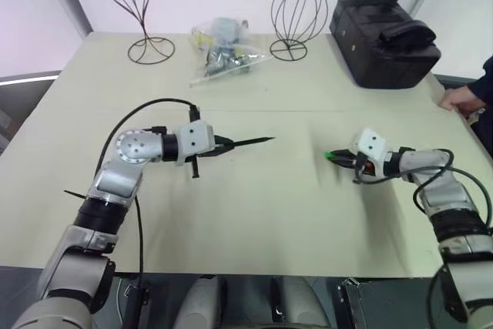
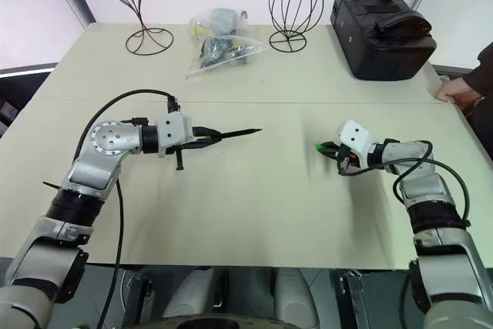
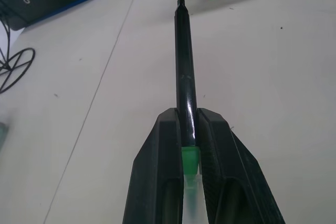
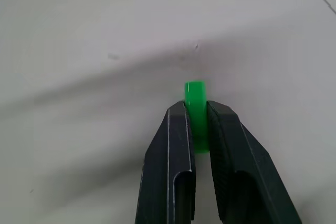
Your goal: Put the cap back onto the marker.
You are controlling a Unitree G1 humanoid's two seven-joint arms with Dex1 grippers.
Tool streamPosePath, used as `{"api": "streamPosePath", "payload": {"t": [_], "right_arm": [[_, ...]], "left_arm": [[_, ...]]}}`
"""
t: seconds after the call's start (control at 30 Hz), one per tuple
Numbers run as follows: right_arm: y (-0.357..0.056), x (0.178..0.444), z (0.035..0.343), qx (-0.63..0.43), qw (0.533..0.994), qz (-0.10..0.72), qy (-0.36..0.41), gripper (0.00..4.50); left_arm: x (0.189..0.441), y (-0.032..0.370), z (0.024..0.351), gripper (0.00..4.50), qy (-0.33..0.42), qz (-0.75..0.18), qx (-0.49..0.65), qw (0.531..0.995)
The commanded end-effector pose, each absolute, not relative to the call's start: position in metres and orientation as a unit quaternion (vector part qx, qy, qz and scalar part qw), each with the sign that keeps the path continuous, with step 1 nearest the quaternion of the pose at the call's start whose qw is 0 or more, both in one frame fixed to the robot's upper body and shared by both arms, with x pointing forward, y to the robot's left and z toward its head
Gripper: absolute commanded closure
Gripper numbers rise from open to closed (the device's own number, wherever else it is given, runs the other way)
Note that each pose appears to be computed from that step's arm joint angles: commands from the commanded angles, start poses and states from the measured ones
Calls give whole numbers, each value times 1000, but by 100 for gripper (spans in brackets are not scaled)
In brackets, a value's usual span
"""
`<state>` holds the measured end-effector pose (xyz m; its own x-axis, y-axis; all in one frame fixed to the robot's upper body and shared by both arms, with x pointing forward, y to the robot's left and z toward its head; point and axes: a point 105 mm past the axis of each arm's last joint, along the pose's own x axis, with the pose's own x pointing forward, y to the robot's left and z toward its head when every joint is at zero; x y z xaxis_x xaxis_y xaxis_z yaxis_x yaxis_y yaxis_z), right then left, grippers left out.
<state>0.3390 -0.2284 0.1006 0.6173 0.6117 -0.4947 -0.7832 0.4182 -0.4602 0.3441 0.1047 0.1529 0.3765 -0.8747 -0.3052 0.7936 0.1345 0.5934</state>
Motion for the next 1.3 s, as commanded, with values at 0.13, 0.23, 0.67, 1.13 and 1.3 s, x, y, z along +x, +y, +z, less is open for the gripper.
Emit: {"api": "streamPosePath", "payload": {"t": [0.13, 0.23, 0.67, 1.13, 1.3], "right_arm": [[-194, 315, 154, -413, 813, 407, 46, 446], [-179, 304, 171, -441, 805, 397, 22, 446], [-173, 288, 188, -470, 805, 362, 23, 446], [-169, 282, 183, -456, 800, 389, 40, 446], [-164, 281, 183, -437, 804, 401, 39, 446]], "left_arm": [[348, 78, 162, 450, -111, -609, 373, 691], [349, 63, 164, 450, -134, -636, 386, 654], [355, 35, 166, 450, -169, -659, 391, 619], [358, 44, 165, 450, -170, -645, 403, 627], [358, 43, 167, 450, -174, -642, 404, 628]]}}
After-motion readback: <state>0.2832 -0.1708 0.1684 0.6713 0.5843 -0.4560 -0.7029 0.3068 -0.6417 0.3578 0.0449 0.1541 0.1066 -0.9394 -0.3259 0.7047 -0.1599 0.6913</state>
